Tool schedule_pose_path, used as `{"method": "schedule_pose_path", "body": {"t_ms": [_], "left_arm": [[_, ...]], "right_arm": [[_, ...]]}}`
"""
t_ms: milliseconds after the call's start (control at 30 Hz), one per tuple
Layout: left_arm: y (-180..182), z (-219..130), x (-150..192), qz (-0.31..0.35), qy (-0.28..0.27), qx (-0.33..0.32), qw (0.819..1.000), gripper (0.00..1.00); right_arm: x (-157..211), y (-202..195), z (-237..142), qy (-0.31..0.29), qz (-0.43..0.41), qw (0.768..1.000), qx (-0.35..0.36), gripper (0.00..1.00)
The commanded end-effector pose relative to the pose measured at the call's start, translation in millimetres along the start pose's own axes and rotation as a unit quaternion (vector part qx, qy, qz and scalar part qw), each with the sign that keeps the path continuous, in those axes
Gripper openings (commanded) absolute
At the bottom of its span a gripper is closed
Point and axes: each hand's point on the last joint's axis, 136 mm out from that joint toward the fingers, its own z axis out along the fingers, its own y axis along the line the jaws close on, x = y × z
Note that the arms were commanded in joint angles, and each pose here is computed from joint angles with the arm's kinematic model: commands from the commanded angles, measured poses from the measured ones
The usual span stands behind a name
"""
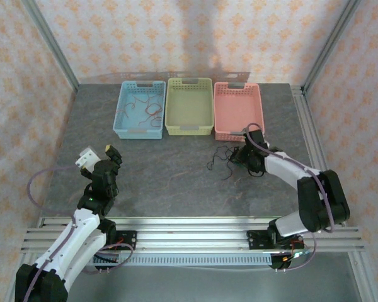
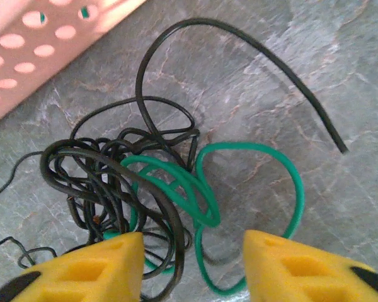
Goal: Untangle the cables
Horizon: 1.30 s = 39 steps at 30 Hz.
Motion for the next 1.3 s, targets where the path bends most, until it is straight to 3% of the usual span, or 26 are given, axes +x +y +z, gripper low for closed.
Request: {"method": "schedule_pose_path", "body": {"t_ms": [0,167,267,533,767,833,933,967,1033,1267], "left_arm": [[3,0,-6,-0.011,-0.007,-0.01,1.0,0.88],[3,0,-6,-0.011,-0.007,-0.01,1.0,0.88],[3,0,-6,-0.011,-0.007,-0.01,1.0,0.88],[-6,3,-2,-0.006,0.005,0.006,1.0,0.88],[-11,2,-1,-0.007,0.007,0.024,1.0,0.88],[-14,2,-1,-0.007,0.008,0.033,0.999,0.88],[-27,2,3,-0.004,0.018,0.067,0.998,0.88],[-32,2,4,-0.001,0.024,0.078,0.997,0.88],[-39,3,7,0.005,0.035,0.093,0.995,0.87],[-73,0,17,0.019,0.068,0.173,0.982,0.88]], "right_arm": [[1,14,0,0.026,-0.005,0.999,-0.017,0.34],[0,22,-7,0.018,-0.015,0.999,-0.047,0.08],[2,49,-22,-0.001,-0.042,0.991,-0.13,0.0],[57,160,-74,0.022,-0.223,0.922,-0.315,0.0],[99,235,-104,0.045,-0.32,0.86,-0.395,0.0],[98,239,-94,0.042,-0.317,0.862,-0.394,0.0],[93,231,-51,0.029,-0.333,0.878,-0.343,0.0],[92,228,-38,0.055,-0.331,0.887,-0.318,0.0],[95,233,-24,0.08,-0.339,0.882,-0.319,0.0],[97,225,15,0.054,-0.361,0.872,-0.325,0.0]]}}
